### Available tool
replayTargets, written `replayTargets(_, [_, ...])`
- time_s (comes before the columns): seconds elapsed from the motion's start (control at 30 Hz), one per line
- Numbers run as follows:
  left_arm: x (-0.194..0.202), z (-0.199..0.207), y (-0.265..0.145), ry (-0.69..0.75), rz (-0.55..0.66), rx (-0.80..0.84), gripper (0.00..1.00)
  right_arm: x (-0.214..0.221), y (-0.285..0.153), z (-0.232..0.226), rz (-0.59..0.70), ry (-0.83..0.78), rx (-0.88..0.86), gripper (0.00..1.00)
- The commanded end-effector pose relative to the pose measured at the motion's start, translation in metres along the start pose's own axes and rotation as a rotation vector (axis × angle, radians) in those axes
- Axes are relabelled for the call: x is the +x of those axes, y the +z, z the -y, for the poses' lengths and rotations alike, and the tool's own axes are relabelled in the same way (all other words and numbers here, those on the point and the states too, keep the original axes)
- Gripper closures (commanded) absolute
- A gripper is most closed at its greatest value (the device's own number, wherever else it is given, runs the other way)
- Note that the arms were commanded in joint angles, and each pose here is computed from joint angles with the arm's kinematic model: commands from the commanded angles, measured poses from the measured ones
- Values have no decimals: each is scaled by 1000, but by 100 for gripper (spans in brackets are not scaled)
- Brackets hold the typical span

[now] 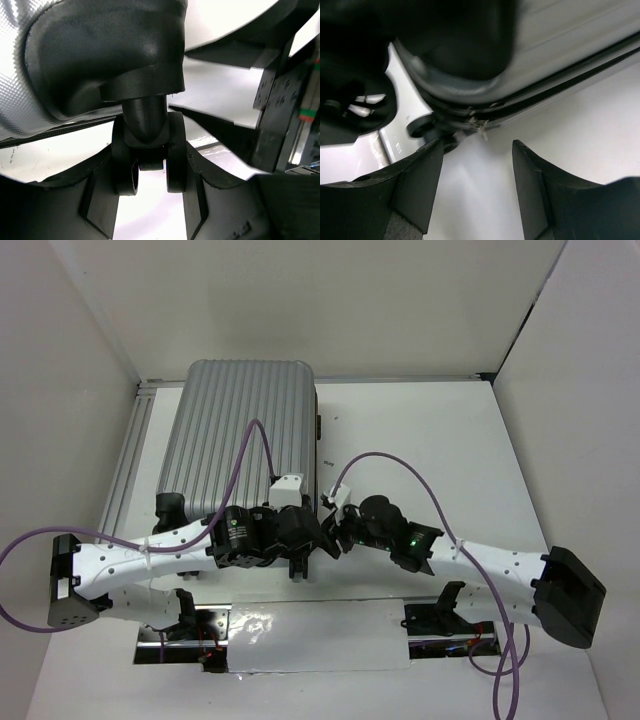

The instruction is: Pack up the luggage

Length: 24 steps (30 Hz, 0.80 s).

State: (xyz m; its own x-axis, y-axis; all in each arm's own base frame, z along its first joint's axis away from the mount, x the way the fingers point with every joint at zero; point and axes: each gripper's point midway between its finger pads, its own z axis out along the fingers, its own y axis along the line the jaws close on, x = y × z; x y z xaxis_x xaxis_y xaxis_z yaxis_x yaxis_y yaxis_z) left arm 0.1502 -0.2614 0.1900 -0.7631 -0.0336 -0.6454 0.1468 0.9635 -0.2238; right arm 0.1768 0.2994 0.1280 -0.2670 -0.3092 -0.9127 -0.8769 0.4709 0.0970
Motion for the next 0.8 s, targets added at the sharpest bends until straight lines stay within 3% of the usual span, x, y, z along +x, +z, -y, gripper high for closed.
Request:
replayTargets(0.0, [-32, 22, -11, -4, 118, 107, 100, -41, 4, 12, 159, -36, 74, 36])
replayTargets(0.2, [-29, 19, -12, -14, 111, 114, 100, -35, 15, 18, 140, -41, 68, 36])
replayTargets(0.33, [-30, 19, -15, -19, 116, 121, 100, -32, 22, 11, 117, -50, 19, 43])
replayTargets(0.47, [-29, 22, -13, -23, 112, 133, 100, -32, 20, 17, 150, -12, 61, 58])
replayTargets(0.57, [-27, 23, -14, -22, 105, 138, 100, -44, 14, 25, 202, 28, 119, 80])
replayTargets(0.6, [-27, 23, -14, -22, 105, 138, 100, -44, 13, 28, 205, 42, 138, 99])
replayTargets(0.77, [-27, 23, -14, -27, 103, 151, 100, -49, 7, 43, 258, 123, 243, 100])
